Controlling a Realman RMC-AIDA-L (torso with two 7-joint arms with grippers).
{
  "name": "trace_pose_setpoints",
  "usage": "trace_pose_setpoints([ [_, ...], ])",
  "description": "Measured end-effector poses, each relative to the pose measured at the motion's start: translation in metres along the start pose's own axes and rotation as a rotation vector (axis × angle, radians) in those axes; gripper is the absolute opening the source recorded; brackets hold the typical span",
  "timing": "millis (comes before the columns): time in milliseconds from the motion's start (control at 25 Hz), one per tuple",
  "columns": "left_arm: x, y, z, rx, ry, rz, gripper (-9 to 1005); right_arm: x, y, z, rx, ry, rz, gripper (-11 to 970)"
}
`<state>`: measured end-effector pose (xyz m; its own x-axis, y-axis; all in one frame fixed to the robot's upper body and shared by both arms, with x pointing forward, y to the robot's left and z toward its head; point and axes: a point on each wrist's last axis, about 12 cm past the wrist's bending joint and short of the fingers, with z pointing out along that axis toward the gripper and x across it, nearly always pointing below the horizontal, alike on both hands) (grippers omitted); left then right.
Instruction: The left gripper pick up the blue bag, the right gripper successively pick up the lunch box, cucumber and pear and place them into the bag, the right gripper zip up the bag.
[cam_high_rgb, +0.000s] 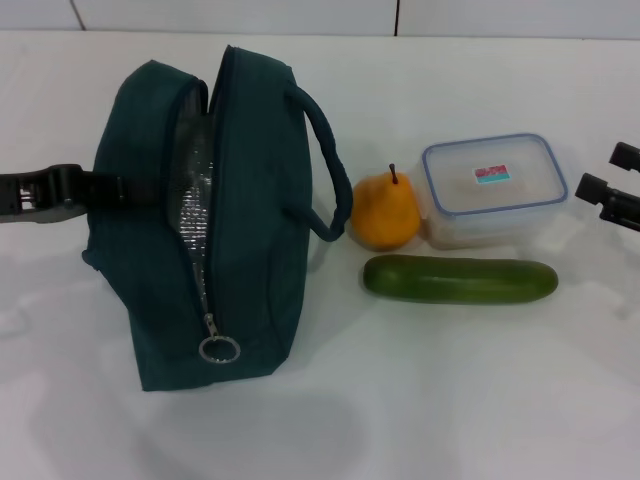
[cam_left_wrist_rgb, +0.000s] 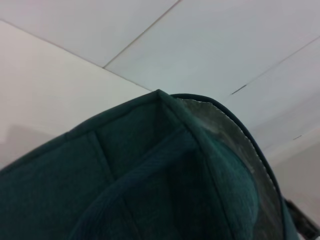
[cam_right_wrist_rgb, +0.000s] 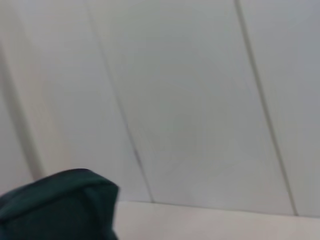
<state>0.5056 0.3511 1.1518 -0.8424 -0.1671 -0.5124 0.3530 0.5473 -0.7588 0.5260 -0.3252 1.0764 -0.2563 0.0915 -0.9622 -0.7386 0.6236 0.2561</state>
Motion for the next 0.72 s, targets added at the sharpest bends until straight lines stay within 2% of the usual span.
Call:
trace_pose_setpoints([
  [400,0.008,-0.003,0.006,0.036,-0.002,-0.007,39,0.007,-0.011,-0.009,0.13,-0.04,0.095,874],
  [640,0.009,-0.01,0.012,0.084,-0.001,-0.003,39,0.01,-0.026,-0.017,0.253,-0.052,0.215,875],
  [720,0.009,-0.011,0.013,0.091,0.0,-0.002,39,0.011,-0.027,-0.017,0.262,-0.051,0.224,875],
])
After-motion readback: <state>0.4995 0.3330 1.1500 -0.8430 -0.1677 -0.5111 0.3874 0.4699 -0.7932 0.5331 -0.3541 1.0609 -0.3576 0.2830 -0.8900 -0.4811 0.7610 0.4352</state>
